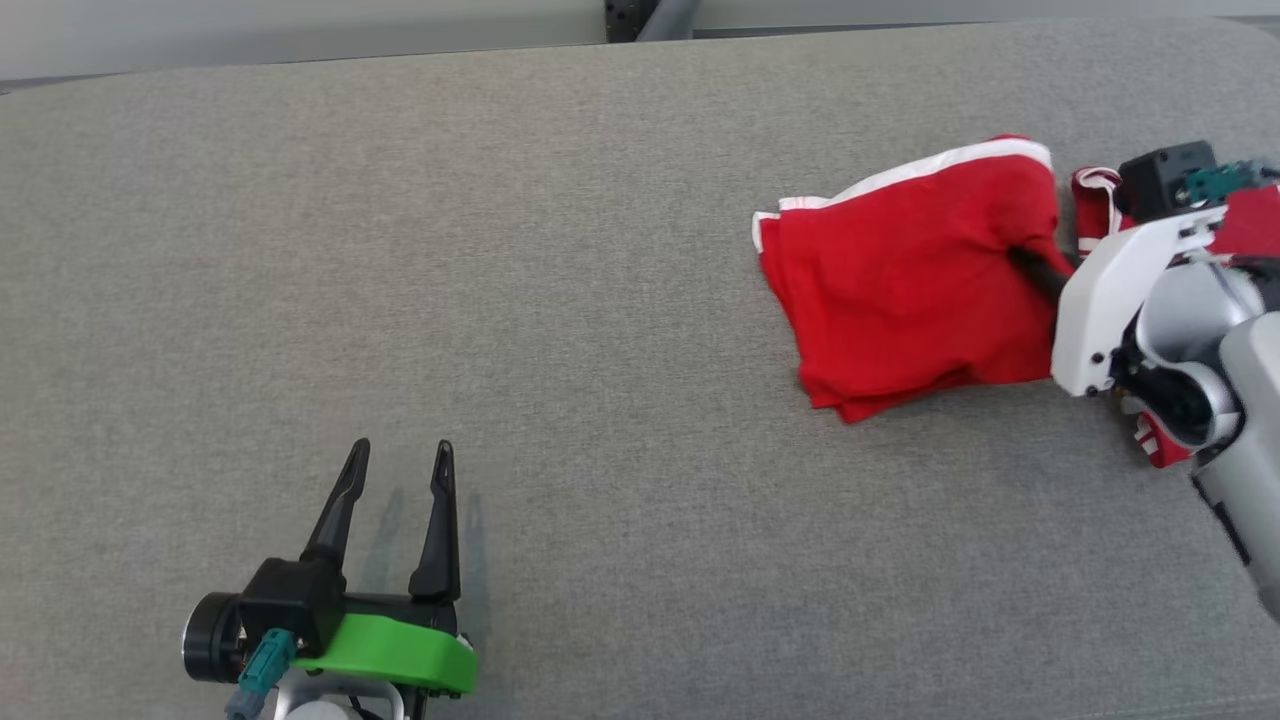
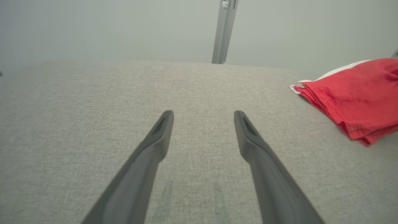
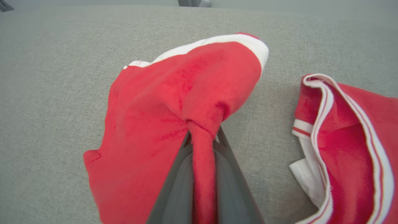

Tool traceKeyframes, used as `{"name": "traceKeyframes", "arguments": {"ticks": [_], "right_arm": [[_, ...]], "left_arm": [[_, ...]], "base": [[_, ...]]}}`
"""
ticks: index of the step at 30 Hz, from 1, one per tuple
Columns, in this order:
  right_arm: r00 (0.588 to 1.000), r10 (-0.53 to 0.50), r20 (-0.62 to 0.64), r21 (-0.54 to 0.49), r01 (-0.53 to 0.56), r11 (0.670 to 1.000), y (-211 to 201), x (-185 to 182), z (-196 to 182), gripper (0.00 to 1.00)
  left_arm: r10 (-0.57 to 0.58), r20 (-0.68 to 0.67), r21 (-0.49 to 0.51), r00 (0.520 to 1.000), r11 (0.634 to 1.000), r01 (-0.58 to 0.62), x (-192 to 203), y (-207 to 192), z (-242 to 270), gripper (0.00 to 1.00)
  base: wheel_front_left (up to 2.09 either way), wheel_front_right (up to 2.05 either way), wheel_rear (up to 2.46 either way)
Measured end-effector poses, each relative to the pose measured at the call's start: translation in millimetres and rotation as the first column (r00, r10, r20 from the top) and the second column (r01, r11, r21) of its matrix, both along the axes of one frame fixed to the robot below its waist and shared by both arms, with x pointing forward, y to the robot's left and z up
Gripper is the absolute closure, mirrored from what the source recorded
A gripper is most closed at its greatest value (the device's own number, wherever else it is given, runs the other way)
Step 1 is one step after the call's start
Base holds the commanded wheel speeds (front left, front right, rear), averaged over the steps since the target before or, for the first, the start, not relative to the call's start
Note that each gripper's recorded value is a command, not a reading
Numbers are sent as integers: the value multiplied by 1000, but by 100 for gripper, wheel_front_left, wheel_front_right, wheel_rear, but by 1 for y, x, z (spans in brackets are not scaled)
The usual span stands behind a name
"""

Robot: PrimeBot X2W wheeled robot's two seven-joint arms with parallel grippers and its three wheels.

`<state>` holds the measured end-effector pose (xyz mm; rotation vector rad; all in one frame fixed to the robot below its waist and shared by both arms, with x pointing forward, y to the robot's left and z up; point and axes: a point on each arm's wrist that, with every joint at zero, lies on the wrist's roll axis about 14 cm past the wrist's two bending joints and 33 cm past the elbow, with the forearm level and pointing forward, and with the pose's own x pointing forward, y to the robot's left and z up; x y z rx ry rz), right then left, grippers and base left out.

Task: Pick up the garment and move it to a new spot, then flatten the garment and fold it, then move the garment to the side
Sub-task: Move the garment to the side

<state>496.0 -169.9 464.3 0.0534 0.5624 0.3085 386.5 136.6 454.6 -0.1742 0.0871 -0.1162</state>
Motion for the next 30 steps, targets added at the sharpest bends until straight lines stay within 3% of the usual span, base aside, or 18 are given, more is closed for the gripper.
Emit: {"name": "traceKeyframes", "arguments": {"ticks": [1, 5, 13, 16, 24, 26, 27, 30], "right_arm": [[1000, -12, 2, -69, 12, 998, -25, -1, 14, 100], [999, -26, -28, -168, 21, 986, -63, -8, 40, 100], [989, -99, -109, -258, 68, 964, -117, -16, 67, 100], [981, -149, -127, -290, 107, 951, -137, -17, 65, 100], [955, -250, -160, -378, 175, 909, -174, -23, 18, 100], [951, -278, -136, -400, 204, 894, -184, -21, 10, 22], [948, -289, -135, -415, 211, 885, -189, -22, 5, 0], [930, -330, -162, -434, 233, 870, -200, -27, -12, 0]], "left_arm": [[-40, 7, -9, 999, 999, 40, 7, -13, 1, 0], [-87, 9, -21, 996, 996, 87, 15, -30, -1, 0], [-69, -25, -28, 997, 997, 68, 19, -26, -13, 0], [-62, -35, -27, 997, 998, 61, 18, -23, -17, 0], [-56, -46, -28, 997, 998, 55, 22, -21, -22, 0], [-52, -53, -27, 997, 998, 51, 24, -19, -25, 0], [-50, -57, -25, 997, 998, 49, 24, -19, -27, 0], [-47, -62, -18, 997, 999, 46, 26, -17, -29, 0]], "base": [[0, 0, 0], [0, 0, 0], [0, 0, 0], [0, 0, 0], [0, 0, 0], [0, 0, 0], [0, 0, 0], [0, 0, 0]]}}
